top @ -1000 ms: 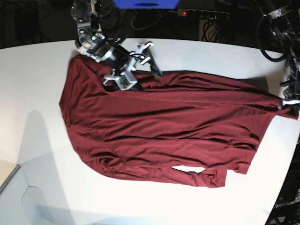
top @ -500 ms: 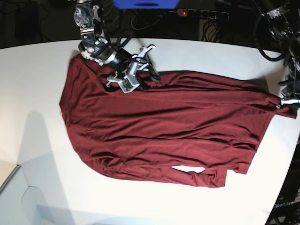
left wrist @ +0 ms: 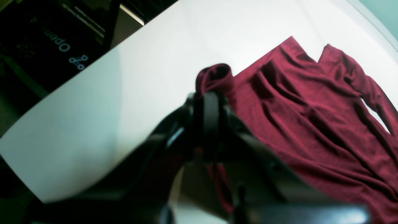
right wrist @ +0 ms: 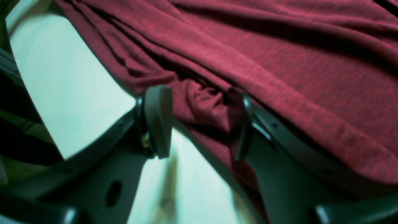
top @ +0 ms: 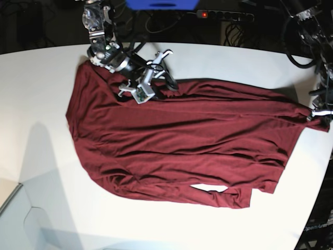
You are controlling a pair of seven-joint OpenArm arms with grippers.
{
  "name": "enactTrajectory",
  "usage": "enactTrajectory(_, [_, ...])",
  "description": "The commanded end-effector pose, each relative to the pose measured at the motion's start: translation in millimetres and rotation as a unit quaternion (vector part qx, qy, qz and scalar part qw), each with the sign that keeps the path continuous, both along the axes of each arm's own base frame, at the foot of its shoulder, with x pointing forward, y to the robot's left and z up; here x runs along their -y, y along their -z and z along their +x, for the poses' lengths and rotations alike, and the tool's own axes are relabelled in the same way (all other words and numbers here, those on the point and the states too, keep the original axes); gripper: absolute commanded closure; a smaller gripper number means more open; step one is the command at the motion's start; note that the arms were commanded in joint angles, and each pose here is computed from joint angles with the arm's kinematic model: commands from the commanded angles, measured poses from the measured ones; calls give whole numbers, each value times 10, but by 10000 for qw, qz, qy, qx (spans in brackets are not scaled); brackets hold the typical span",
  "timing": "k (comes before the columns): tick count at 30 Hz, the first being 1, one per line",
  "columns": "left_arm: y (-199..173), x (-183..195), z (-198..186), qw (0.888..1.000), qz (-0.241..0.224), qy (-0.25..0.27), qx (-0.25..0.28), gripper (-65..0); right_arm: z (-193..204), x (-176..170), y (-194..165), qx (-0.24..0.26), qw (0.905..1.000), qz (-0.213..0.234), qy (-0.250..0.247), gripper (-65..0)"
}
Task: Layout the t-shirt on the table in an organized manner, then fold the t-shirt properly
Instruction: 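Pull the shirt edge with the right gripper back toward the collar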
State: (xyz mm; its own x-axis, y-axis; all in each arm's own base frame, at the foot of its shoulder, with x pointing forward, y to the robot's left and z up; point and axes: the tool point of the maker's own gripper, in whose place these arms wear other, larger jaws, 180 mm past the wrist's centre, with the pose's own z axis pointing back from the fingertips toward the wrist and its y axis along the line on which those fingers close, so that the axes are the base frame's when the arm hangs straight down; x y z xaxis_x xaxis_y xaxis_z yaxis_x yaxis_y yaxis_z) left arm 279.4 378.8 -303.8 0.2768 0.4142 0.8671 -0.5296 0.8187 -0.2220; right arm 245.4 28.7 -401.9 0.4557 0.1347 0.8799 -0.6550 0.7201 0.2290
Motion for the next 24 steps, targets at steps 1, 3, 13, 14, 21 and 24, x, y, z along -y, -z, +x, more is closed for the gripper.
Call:
enactTrajectory(1, [-180, -63, 58, 9996, 188, -3, 230, 0, 105, -41, -155, 231, 9995, 206, 24, -260])
enactTrajectory(3, [-180, -63, 58, 9996, 188, -3, 230, 0, 111, -43, -117, 183, 9996, 206, 21, -260])
enactTrajectory(13, [-180, -63, 58, 9996, 188, -3, 230, 0, 84, -52, -38, 67, 9998, 203, 9, -248])
enactTrajectory(14, [-180, -63, 58, 9996, 188, -3, 230, 0, 84, -52, -38, 67, 9998, 203, 9, -235])
enactTrajectory(21, [-184, -66, 58, 9995, 195, -1, 230, 0, 79, -41, -26, 50, 9998, 173, 0, -42])
enactTrajectory(24, [-192, -80, 60, 9995, 208, -8, 234, 0, 54, -31, -14, 27, 9999, 165, 7, 0])
